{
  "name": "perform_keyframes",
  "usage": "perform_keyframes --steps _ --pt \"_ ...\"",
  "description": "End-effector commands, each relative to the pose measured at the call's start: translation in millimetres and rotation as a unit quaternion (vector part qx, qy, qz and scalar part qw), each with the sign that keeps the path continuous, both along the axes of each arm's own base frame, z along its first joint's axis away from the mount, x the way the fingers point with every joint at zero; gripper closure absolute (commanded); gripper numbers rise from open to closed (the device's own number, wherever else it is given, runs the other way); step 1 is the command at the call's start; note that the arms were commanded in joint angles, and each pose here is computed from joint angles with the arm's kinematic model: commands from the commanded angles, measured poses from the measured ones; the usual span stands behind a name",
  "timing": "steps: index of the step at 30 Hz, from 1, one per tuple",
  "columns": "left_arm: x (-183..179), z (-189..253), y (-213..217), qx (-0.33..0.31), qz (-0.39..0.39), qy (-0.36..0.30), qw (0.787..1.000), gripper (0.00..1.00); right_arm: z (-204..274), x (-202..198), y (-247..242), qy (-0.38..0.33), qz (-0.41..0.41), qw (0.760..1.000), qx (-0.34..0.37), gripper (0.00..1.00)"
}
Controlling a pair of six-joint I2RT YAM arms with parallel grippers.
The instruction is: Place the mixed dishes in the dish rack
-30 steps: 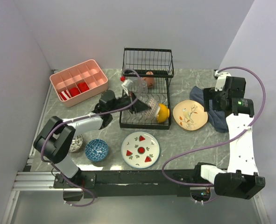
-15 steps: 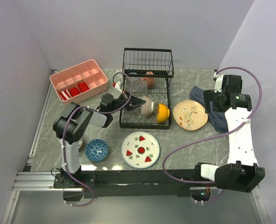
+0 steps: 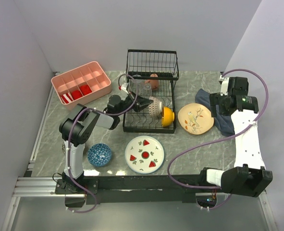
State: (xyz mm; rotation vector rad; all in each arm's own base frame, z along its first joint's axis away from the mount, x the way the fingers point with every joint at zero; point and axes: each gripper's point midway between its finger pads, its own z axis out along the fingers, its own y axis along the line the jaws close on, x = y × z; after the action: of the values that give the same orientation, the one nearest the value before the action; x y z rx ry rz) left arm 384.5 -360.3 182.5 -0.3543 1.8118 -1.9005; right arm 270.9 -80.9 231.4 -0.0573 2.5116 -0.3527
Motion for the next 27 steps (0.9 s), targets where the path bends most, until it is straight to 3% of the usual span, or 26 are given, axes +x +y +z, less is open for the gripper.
perform_keyframes --steps 1,10,27 --pt "3 19 -6 -0.027 0.002 0.007 1.000 0.99 9 6 -5 -0.012 -0.002 1.000 -0.009 0.03" --pt "1 13 -18 -0.025 -0.017 0.020 0.999 0.99 5 2 -3 -0.007 -0.001 1.000 -0.005 0.03" --pt "-4 -29 2 0.004 0.014 0.118 0.993 0.99 -1 7 -1 0.002 0.005 1.000 0.000 0.02"
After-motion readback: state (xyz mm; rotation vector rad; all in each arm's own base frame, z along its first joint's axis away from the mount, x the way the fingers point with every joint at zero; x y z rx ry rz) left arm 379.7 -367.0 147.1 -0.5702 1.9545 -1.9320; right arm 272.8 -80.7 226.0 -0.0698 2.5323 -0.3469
